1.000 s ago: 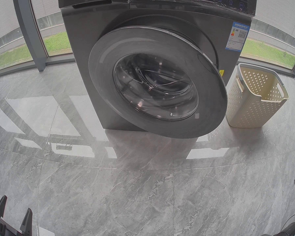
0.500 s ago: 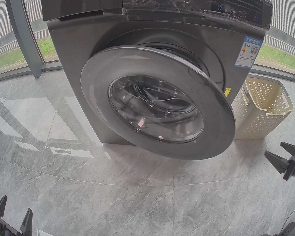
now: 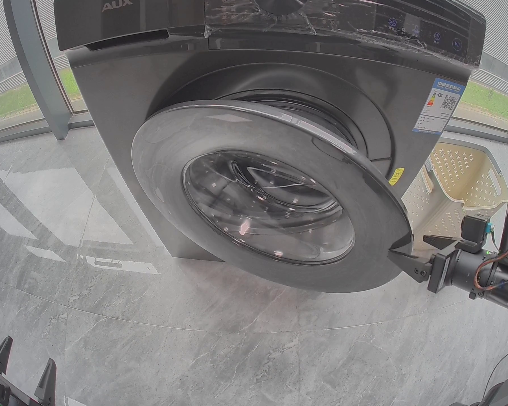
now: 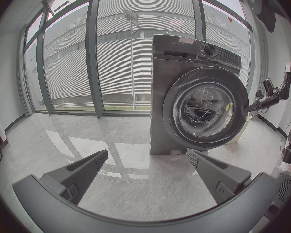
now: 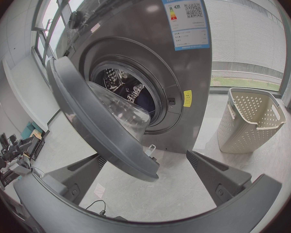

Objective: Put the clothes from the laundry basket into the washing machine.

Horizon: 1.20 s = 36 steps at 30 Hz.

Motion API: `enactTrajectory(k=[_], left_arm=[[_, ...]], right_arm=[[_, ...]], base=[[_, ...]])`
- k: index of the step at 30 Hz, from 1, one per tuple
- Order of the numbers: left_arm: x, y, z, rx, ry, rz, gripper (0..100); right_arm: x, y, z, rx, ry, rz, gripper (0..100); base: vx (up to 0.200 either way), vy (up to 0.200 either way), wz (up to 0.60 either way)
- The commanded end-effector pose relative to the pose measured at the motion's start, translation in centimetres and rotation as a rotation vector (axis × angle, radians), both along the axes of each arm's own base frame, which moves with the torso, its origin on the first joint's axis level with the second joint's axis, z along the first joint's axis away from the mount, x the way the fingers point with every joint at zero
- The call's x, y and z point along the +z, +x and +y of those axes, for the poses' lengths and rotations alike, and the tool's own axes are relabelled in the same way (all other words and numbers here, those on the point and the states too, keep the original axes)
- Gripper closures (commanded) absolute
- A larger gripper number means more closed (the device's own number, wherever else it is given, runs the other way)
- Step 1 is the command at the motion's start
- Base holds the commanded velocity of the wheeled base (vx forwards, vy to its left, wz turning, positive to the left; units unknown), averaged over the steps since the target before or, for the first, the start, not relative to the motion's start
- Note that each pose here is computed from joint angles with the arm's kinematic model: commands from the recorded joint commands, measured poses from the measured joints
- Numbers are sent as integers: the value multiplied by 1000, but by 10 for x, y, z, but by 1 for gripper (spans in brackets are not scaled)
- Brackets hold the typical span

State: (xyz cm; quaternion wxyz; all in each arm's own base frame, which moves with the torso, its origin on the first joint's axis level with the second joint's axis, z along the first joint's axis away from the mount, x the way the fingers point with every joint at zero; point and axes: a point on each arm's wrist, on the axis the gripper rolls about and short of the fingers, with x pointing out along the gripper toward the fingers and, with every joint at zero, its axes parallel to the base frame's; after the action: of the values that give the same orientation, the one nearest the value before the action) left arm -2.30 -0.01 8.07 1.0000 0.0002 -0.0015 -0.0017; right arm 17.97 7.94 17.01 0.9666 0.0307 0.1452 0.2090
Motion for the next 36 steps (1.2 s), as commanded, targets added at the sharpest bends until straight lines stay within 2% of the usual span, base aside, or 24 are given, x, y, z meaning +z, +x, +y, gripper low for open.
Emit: enactTrajectory(k=[1,6,10,15,16,19,22,24,25,29,30,31,32,36], left_arm=[[-5,0,0,0,1,5,0],[-5,0,0,0,1,5,0],[-5,0,0,0,1,5,0],[-5,0,0,0,1,6,0],[-5,0,0,0,1,5,0],[-5,0,0,0,1,5,0],[-5,0,0,0,1,5,0],[-5,0,0,0,1,6,0],[-5,0,0,0,3,5,0],[-5,0,0,0,1,5,0],[-5,0,0,0,1,5,0],[-5,0,0,0,1,5,0],[-5,0,0,0,1,5,0],[-5,0,0,0,1,6,0]], right_arm=[[-2,16,6,-31,-10,18,0],[11,35,-4,-125,19,-40,0],[8,44,-11,-172,20,-43,0],[-3,33,-5,-127,6,-9,0],[-8,24,5,-65,4,10,0],[-14,11,19,19,3,32,0],[-12,-3,41,124,56,53,0],[-10,-5,45,139,73,53,0],[2,-5,55,172,136,14,0],[20,4,63,171,208,-82,0],[20,4,63,171,208,-82,0],[28,9,66,166,235,-124,0],[28,9,66,166,235,-124,0],[49,16,68,135,283,-210,0]], base=[[0,0,0],[0,0,0],[0,0,0],[0,0,0],[0,0,0],[0,0,0],[0,0,0],[0,0,0],[0,0,0],[0,0,0],[0,0,0],[0,0,0],[0,0,0],[100,0,0]])
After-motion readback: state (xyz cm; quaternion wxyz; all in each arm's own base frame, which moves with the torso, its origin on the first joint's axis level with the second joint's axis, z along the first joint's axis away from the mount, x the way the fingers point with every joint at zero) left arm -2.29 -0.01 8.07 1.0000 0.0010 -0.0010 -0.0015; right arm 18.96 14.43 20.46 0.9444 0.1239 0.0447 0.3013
